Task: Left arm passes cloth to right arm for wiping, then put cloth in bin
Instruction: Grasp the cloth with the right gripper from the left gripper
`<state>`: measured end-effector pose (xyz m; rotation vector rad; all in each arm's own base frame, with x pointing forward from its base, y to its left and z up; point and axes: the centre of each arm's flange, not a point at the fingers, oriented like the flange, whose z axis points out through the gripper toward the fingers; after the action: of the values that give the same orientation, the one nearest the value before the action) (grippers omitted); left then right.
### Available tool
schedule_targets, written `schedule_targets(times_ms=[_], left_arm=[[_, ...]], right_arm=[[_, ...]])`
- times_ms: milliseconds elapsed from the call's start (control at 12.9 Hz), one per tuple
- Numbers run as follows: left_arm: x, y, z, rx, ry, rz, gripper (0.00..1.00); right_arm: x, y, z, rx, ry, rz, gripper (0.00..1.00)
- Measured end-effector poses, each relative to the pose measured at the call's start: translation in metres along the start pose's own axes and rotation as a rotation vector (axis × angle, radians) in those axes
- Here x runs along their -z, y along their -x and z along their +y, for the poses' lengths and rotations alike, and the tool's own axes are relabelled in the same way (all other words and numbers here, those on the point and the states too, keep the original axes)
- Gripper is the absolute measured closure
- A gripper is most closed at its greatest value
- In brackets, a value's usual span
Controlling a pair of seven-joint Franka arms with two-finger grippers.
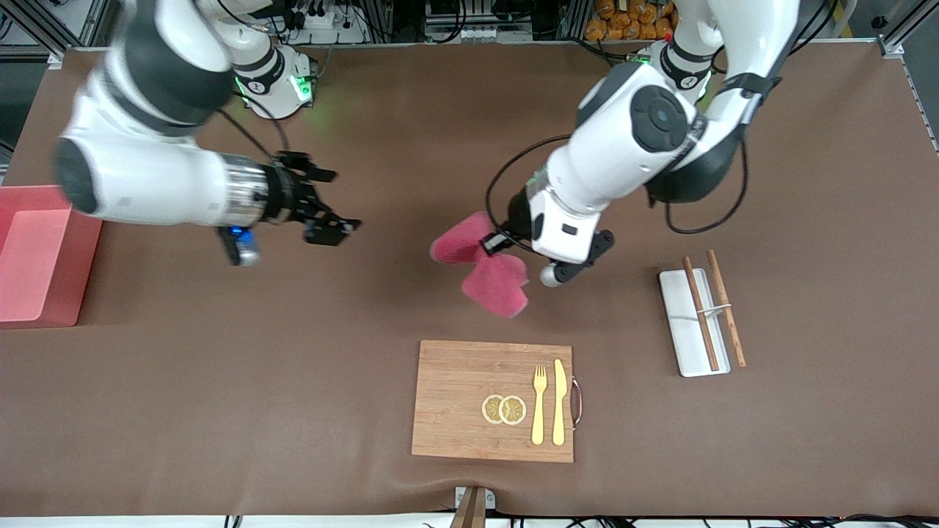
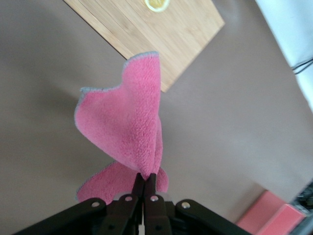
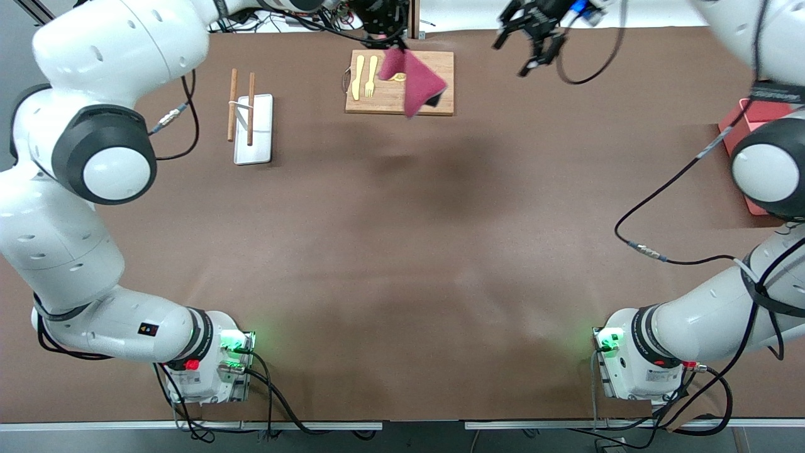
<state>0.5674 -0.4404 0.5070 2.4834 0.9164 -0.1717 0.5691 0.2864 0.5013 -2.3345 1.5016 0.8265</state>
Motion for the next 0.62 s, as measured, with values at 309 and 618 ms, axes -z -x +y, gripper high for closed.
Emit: schedule_targets(times_ms=[309, 618], left_arm=[[-0.02, 0.036, 0.016, 0.101, 0.086, -0.018, 0.98], [-0.029, 0.059, 0.021, 0.133, 0.105, -0.035, 0.98]], right_arm=[[-0.055, 0.003, -0.025, -0.052, -0.01, -0.035, 0.0], [-0.067, -0.007, -0.041, -0.116, -0.109, -0.035, 0.0]])
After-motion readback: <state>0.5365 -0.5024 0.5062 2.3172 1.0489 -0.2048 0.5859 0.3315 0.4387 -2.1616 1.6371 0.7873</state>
